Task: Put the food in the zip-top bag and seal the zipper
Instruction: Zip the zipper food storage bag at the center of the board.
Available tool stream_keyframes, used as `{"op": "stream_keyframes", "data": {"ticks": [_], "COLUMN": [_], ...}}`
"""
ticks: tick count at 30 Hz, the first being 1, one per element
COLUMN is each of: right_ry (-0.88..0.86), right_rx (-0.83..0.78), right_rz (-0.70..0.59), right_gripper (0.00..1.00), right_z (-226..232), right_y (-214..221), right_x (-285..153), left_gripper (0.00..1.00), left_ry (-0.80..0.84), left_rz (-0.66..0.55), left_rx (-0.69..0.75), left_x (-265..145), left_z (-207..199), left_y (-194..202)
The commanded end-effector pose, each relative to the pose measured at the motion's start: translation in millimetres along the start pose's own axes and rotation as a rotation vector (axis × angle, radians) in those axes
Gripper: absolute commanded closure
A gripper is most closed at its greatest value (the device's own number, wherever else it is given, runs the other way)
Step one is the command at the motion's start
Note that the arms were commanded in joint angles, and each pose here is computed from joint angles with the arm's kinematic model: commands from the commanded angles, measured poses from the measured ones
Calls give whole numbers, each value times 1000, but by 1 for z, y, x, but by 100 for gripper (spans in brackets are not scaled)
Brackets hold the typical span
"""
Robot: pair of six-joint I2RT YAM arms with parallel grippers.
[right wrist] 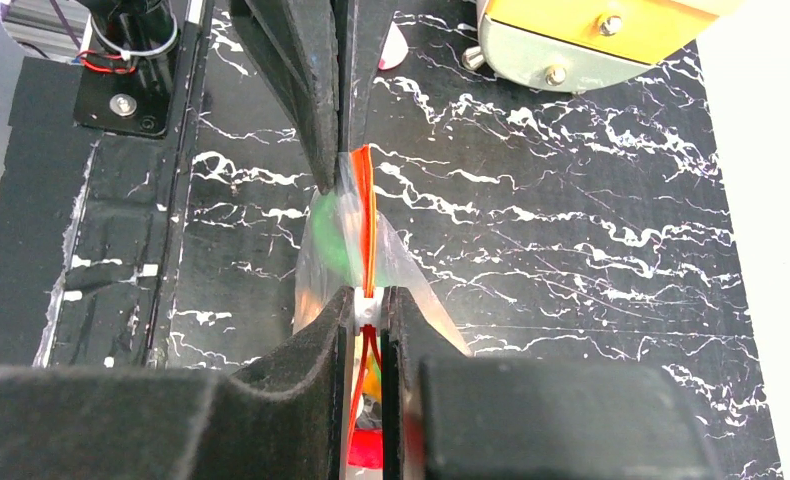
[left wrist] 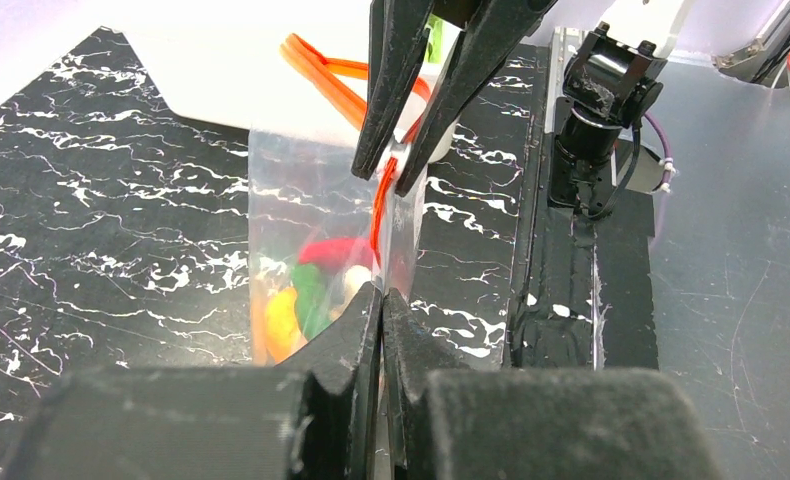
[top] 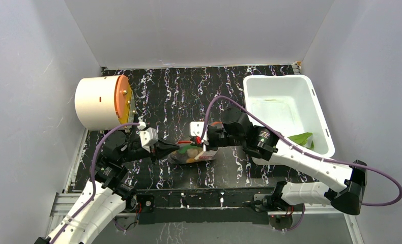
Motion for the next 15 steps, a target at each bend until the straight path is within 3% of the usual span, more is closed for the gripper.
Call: {"op": "stream_keyframes", "data": {"ticks": [1,4,5,7,9,11,15], "right_ry": [76,55,46,34,25,13,-12], "right_rx": [-24,-20,-18,-11,-7,-4,4], "right_rz": [25,-12,-24,-40,-55,-68,-96], "right_gripper": [100,100,100,100,100,100,100], "right_z": [-10,-9,-8,-8,-8,-8,-10], "right_y": [-4,-9,-11,-13,-15,-16,-22], "right_x": [-19,-16,-15,-12,-8,-3,4], "left_gripper": [100,100,91,65,51,45,43], "left_ry": [-2,-12,-8,5,44,77,85], "left_rz": [-8,-24,-28,-31,-24,-14,7], "left_rx": [28,18,11,4,-6,-15,-30], "left_x": [-2,-2,-1,-1,1,3,6], "left_z": [-1,0,-1,-2,-5,-6,-3], "left_y": [-5,-11,-14,-20,-24,-26,-21]}}
Point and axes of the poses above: each gripper's point midway between its finger pads, its own x axis out along the fingers, its own z axis along the line the jaws close on, y = z × x, the point moved 5 cm from there along -x, back along the fingers, and after that the axes turned 2 degrees about -x, right-handed, at the moved point
